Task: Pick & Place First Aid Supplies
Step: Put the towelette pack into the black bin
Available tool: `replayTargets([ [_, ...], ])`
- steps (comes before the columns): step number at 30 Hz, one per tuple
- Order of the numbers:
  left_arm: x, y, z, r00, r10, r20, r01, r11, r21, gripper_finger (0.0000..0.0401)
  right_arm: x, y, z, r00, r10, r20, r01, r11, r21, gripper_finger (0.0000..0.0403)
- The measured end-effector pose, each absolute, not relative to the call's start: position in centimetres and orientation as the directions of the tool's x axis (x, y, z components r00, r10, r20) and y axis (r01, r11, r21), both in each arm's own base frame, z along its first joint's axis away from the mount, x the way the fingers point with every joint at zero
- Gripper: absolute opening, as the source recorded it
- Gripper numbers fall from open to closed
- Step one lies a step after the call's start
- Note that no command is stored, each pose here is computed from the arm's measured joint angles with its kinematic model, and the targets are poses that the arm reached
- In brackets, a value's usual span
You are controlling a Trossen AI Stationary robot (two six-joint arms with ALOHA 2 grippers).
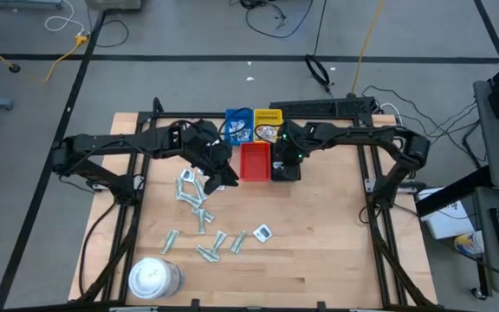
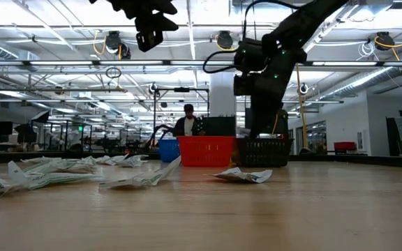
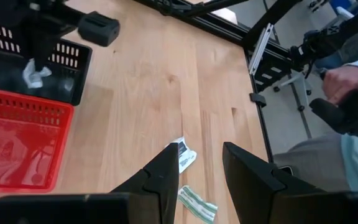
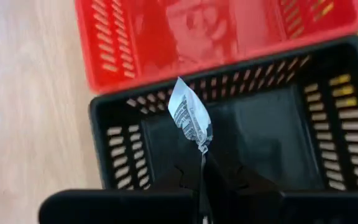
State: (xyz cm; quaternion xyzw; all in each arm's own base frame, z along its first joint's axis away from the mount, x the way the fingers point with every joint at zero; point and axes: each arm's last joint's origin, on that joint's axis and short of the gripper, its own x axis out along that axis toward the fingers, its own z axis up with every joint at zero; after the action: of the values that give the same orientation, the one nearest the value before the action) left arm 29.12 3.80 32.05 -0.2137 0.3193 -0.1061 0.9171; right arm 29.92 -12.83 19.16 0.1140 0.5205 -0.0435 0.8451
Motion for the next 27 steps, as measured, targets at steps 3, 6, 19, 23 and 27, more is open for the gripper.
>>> replayTargets([
  [3, 29.1, 3.8, 32.0, 0.772, -0.331, -0.543, 0.056, 0.886, -0.461, 0.0127, 29.8, -12.9, 19.2, 0.437, 0.021, -0.899, 0.191, 0.975, 0.116, 0.0007],
  [6, 29.0, 3.8, 31.9, 0.766, -0.333, -0.55, 0.052, 0.885, -0.463, 0.0127, 29.8, -12.9, 19.2, 0.422, -0.02, -0.906, 0.202, 0.977, 0.072, 0.0034],
  [19, 28.1, 4.1, 30.8, 0.693, -0.249, -0.676, -0.008, 0.935, -0.353, 0.0127, 29.5, -13.6, 20.8, 0.47, -0.137, -0.872, 0.298, 0.954, 0.011, 0.0212],
  [23, 27.6, 4.7, 30.1, 0.637, -0.159, -0.754, -0.025, 0.974, -0.227, 0.0127, 28.9, -14.1, 22.5, 0.503, -0.242, -0.83, 0.396, 0.918, -0.028, 0.0223],
  [27, 27.1, 5.5, 29.8, 0.597, -0.089, -0.797, -0.009, 0.993, -0.118, 0.0127, 28.2, -14.4, 24.2, 0.547, -0.283, -0.788, 0.448, 0.894, -0.01, 0.0222],
])
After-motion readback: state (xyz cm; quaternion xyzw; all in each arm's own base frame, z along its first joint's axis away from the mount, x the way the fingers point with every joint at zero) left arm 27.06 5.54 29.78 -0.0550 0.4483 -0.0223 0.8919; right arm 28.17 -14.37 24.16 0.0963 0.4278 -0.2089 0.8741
